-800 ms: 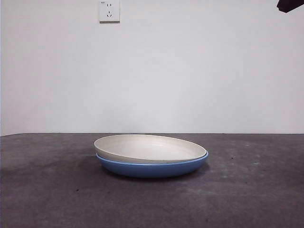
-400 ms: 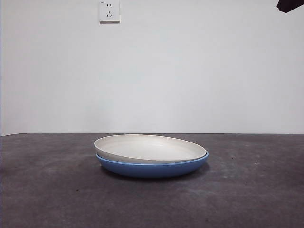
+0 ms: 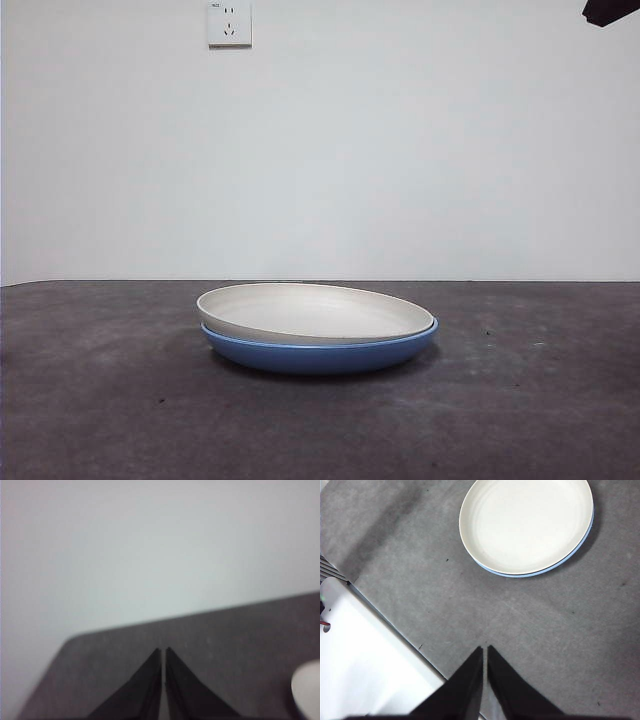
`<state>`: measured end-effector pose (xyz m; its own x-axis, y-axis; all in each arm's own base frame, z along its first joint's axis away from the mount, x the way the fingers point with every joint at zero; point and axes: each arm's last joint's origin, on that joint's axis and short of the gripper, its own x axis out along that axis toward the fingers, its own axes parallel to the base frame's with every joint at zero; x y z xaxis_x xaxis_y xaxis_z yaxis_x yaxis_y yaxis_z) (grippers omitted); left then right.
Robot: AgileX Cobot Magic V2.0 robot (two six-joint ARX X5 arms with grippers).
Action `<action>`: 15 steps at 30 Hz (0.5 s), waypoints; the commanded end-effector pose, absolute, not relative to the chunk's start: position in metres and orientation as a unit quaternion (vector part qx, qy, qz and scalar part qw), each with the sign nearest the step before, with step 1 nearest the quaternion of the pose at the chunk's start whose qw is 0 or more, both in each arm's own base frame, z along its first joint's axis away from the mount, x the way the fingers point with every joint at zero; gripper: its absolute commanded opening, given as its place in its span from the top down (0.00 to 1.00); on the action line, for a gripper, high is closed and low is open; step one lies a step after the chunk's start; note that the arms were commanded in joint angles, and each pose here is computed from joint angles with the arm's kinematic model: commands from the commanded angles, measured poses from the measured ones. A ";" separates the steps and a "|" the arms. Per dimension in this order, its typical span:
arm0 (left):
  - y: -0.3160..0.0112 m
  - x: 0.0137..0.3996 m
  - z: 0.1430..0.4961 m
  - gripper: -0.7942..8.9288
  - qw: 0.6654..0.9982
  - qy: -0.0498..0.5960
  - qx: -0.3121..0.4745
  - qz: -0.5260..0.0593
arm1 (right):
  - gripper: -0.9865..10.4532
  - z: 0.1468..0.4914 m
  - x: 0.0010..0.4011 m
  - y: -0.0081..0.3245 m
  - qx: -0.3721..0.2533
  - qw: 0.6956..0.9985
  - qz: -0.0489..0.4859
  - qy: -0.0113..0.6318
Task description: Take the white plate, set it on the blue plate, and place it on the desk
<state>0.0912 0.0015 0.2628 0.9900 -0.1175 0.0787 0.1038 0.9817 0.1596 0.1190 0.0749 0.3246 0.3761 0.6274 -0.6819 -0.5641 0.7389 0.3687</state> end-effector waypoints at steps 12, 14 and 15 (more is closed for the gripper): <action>0.003 0.094 0.179 0.90 0.996 0.000 0.072 -0.052 | 0.91 0.330 0.120 0.076 0.032 0.831 0.367 0.416; 0.003 0.095 0.171 0.90 0.996 0.007 0.071 -0.053 | 0.91 0.330 0.120 0.076 0.032 0.831 0.368 0.416; 0.003 0.095 0.169 0.90 0.996 0.011 0.070 -0.053 | 0.91 0.330 0.120 0.076 0.032 0.831 0.367 0.416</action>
<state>0.0953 0.0025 0.1687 0.9936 -0.1059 -0.0399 0.1104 0.9845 0.1362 0.1190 0.0749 0.3246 0.3764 0.6271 -0.6820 -0.5639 0.7391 0.3684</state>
